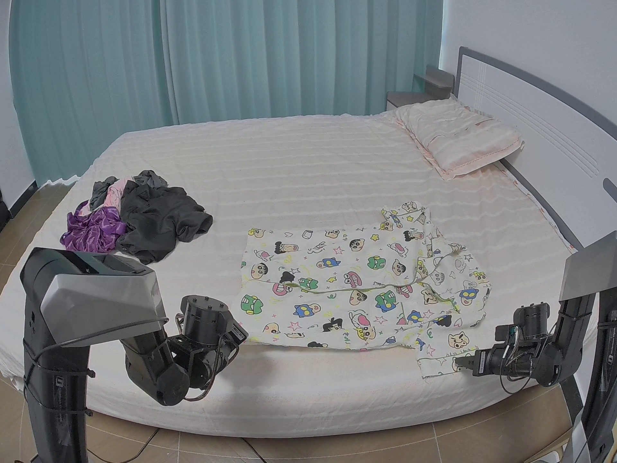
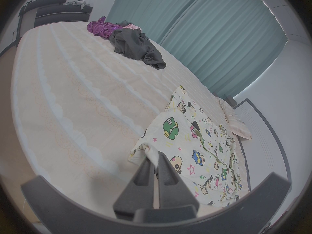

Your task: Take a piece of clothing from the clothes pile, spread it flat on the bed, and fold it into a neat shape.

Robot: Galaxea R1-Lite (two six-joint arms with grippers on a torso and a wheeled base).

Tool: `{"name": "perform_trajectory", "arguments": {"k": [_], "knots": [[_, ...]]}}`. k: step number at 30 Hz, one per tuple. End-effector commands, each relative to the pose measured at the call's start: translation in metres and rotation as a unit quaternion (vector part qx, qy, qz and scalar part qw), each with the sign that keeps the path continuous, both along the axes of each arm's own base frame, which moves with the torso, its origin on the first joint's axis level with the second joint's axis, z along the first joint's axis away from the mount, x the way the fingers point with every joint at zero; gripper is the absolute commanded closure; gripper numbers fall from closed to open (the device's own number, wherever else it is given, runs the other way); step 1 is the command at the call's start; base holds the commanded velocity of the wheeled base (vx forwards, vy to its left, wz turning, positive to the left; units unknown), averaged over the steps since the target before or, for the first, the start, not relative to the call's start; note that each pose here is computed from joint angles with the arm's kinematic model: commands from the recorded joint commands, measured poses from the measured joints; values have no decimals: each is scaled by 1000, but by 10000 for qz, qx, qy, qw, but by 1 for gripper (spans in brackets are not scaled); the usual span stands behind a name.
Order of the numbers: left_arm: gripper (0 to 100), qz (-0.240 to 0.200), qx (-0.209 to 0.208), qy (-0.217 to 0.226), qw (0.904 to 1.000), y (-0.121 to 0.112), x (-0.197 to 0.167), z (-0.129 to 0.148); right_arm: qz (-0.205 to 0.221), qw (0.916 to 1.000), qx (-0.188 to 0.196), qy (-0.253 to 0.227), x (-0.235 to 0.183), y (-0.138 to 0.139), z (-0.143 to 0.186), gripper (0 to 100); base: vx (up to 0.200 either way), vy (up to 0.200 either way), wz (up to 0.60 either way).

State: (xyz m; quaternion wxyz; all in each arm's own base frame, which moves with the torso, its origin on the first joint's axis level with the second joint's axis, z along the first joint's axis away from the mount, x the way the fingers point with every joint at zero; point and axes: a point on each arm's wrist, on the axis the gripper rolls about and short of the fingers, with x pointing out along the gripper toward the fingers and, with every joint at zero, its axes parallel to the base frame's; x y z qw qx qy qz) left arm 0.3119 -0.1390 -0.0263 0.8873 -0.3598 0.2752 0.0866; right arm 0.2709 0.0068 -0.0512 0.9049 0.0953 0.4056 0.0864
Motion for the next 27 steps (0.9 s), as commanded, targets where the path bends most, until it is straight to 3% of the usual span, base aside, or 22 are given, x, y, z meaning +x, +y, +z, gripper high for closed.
{"name": "perform_trajectory", "arguments": {"k": [1,9,14,19,27], "knots": [[100,4,3,-13,10000,0,0,1,13,10000,22,15,0,1,-1,100,0,0,0],[100,-4,6,-6,10000,0,-1,1,-42,10000,75,24,-3,-2,2,100,0,0,0],[100,-100,68,-48,9999,-3,-11,11,-31,9995,313,-37,-20,-9,24,100,0,0,0],[100,-350,345,-42,9988,-9,-27,17,-17,9991,430,-67,-41,-12,44,100,0,0,0],[100,-669,955,152,9931,-17,-51,9,-40,9988,468,134,-64,-14,48,100,0,0,0]]}}
